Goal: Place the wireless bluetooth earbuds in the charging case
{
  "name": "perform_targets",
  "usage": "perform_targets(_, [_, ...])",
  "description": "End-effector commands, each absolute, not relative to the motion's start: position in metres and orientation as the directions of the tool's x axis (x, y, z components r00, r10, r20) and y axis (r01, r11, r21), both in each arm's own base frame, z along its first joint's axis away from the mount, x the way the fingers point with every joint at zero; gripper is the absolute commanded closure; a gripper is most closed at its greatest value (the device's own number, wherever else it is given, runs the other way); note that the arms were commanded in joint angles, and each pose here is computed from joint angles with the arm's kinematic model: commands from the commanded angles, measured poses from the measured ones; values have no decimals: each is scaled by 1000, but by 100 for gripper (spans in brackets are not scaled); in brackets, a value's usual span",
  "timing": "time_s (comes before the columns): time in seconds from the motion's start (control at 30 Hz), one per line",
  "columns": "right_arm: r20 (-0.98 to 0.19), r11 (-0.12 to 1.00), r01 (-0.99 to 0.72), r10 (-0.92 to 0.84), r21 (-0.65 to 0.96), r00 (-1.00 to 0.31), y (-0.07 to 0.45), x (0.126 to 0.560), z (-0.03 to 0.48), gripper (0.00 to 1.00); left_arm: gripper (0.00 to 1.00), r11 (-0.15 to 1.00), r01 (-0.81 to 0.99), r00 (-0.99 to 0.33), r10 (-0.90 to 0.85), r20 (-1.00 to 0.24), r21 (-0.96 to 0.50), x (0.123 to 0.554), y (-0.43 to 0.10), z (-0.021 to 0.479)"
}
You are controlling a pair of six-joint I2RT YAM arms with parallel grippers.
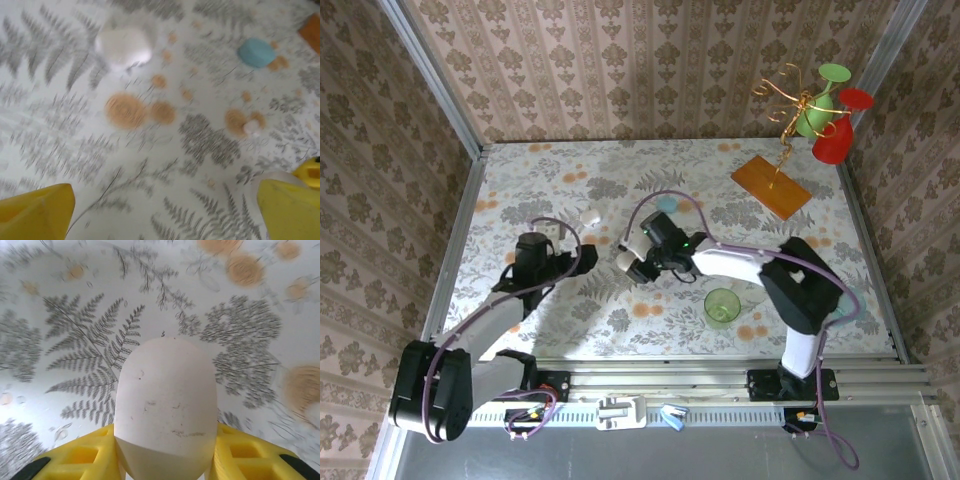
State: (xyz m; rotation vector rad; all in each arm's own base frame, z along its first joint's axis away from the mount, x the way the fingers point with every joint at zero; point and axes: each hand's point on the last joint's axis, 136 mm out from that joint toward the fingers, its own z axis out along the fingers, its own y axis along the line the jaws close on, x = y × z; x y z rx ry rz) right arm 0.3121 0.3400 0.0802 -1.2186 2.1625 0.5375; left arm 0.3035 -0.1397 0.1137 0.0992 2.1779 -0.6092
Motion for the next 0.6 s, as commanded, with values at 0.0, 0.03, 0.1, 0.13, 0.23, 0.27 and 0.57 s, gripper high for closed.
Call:
perform_targets(0.0, [-699,497,-859,-573,119,-428,320,302,120,67,4,878,461,-318,31,-947,-126,323,-163,178])
perform_targets(0.03, [-705,496,-859,-565,124,-428,315,301,128,67,6,865,496,-285,80,-955,-75,323,-172,184])
perform_targets(0.1, [-714,489,-861,-554,138,-429,302,296,144,67,6,795,606,-209,185,-960,22,314,-204,194])
perform_targets(0.13, [-724,479,-867,-548,139,-419,299,293,155,67,5,762,645,-184,215,-959,48,310,-214,197])
perform_targets(0.23, [-731,474,-872,-551,122,-402,282,286,179,67,1,665,743,-123,239,-963,71,299,-239,209])
perform_targets(0.27, [-731,473,-874,-556,113,-396,276,283,187,67,0,616,784,-95,240,-966,76,293,-248,213])
perform_targets(0.57, [-757,362,-925,-570,117,-319,261,239,244,71,0,179,984,-22,169,-985,9,229,-294,246])
